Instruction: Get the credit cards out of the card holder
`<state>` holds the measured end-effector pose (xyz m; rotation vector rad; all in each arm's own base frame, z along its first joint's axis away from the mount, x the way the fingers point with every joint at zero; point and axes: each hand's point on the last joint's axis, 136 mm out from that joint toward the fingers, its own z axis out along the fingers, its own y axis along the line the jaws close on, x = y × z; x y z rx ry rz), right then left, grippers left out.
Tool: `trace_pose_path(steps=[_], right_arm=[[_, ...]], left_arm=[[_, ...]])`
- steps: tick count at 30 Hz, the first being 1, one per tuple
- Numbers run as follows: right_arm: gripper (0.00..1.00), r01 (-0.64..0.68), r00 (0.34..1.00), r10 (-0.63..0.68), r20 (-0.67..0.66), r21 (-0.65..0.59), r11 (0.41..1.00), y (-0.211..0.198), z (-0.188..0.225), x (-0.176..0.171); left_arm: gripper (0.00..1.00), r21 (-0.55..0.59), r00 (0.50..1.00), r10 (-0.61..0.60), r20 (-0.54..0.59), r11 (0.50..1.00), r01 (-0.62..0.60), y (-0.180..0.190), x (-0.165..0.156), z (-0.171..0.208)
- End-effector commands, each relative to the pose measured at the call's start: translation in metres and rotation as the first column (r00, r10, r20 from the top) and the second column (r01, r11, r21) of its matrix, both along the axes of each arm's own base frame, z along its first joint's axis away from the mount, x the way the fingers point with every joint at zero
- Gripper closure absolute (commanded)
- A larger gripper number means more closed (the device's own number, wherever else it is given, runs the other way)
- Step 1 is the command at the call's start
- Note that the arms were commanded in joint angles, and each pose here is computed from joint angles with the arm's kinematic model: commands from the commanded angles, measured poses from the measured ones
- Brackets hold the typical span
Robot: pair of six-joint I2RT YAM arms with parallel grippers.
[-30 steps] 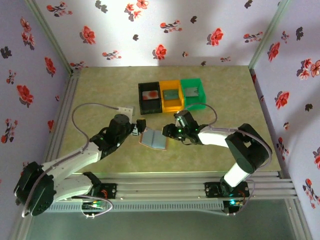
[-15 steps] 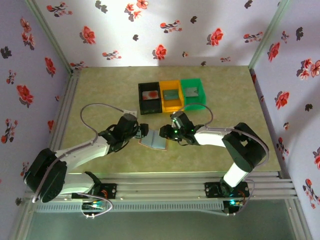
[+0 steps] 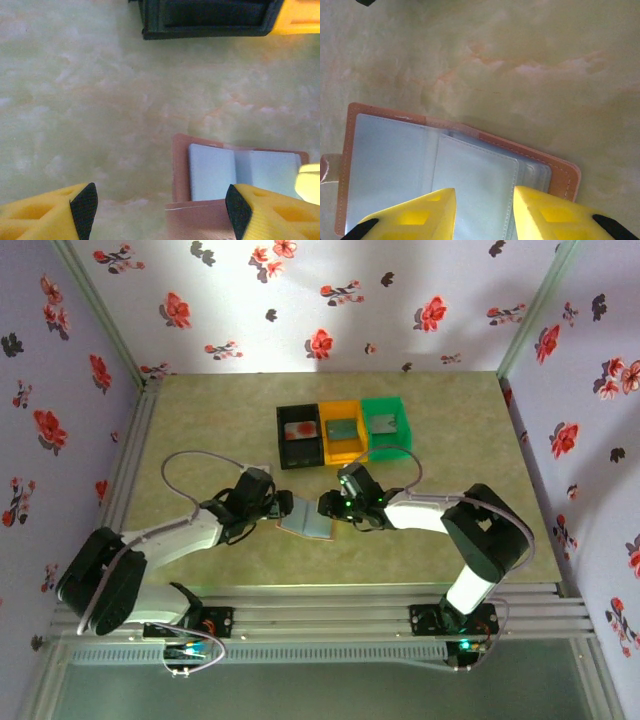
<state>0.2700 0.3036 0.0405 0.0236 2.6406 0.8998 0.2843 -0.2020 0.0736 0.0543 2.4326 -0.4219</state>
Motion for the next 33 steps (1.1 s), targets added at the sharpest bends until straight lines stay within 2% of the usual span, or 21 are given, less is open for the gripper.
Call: trace_pose_path(steps=[1,5,13,23,33], right_arm=[[0.64,0.022,1.000,-0.023,-0.009,-0.037,0.999,-0.002,-0.004,0.001],[0.64,0.003,1.000,-0.003,-0.019,-0.025,1.000,0.006,-0.005,-0.001],[0.61,-0.056,0.998,0.055,0.005,0.102,0.993,0.029,0.022,-0.004],[0.60,0.024,1.000,-0.023,0.021,-0.064,0.998,-0.004,0.017,-0.002],[0.62,-0.004,1.000,0.004,0.005,-0.080,0.997,0.007,0.010,-0.006]], left_arm=[[0.28,-0.009,0.998,0.007,-0.062,1.000,-0.008,0.002,-0.004,-0.012],[0.28,-0.015,0.997,0.001,-0.079,1.000,-0.002,0.000,-0.003,-0.016],[0.28,-0.037,0.993,-0.007,-0.117,0.999,0.003,-0.001,-0.003,-0.026],[0.28,-0.065,0.983,-0.007,-0.185,0.998,-0.005,0.001,-0.004,-0.040],[0.28,-0.085,0.979,-0.021,-0.205,0.996,0.003,-0.001,-0.004,-0.045]])
